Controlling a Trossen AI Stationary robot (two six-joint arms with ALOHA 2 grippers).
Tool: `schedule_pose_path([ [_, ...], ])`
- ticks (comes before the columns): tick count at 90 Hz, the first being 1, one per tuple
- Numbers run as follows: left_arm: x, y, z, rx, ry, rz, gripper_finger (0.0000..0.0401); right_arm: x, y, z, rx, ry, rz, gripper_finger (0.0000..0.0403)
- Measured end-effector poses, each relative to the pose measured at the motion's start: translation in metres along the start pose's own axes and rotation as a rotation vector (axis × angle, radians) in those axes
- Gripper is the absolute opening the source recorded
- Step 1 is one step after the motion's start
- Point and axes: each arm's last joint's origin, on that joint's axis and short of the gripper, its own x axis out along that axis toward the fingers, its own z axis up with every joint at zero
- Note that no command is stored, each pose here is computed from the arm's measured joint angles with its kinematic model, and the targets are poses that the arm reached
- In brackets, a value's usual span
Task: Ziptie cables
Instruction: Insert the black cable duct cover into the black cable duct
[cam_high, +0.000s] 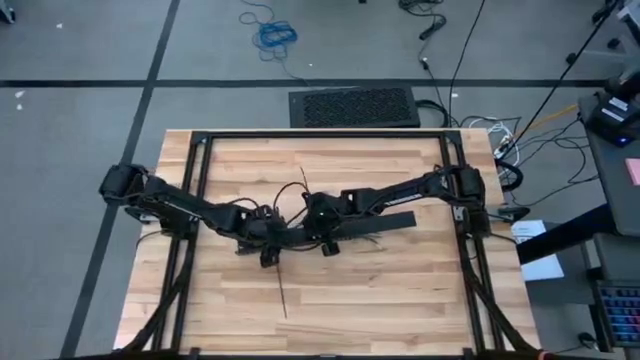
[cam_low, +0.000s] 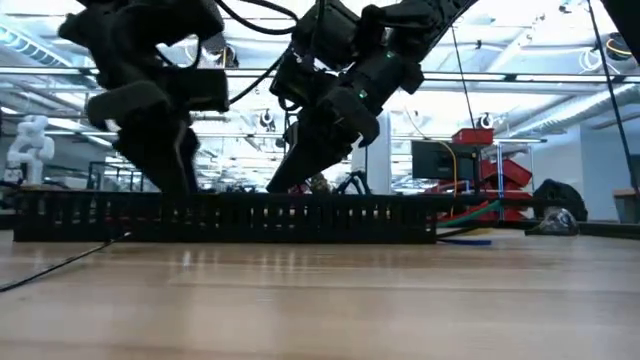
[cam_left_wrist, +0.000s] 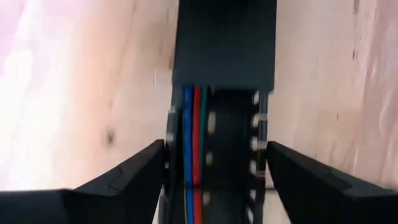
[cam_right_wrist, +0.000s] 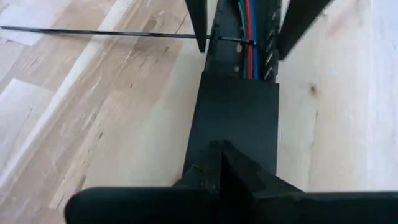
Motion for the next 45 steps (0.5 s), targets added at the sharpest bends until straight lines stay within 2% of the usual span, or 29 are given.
schedule_pose_path([
  [21, 0.007, -0.004, -0.020, -0.026, 0.030, 0.038, 0.0270, 0.000, 0.000, 0.000, 0.000, 0.000, -0.001, 0.0000],
  [36, 0.013, -0.004, -0.028, -0.033, -0.002, 0.038, 0.0236, 0.000, 0.000, 0.001, 0.005, -0.011, 0.000, 0.0000],
  [45, 0.019, -0.004, -0.031, -0.025, -0.016, 0.034, 0.0218, 0.006, 0.002, 0.005, -0.012, -0.086, 0.033, 0.0000],
])
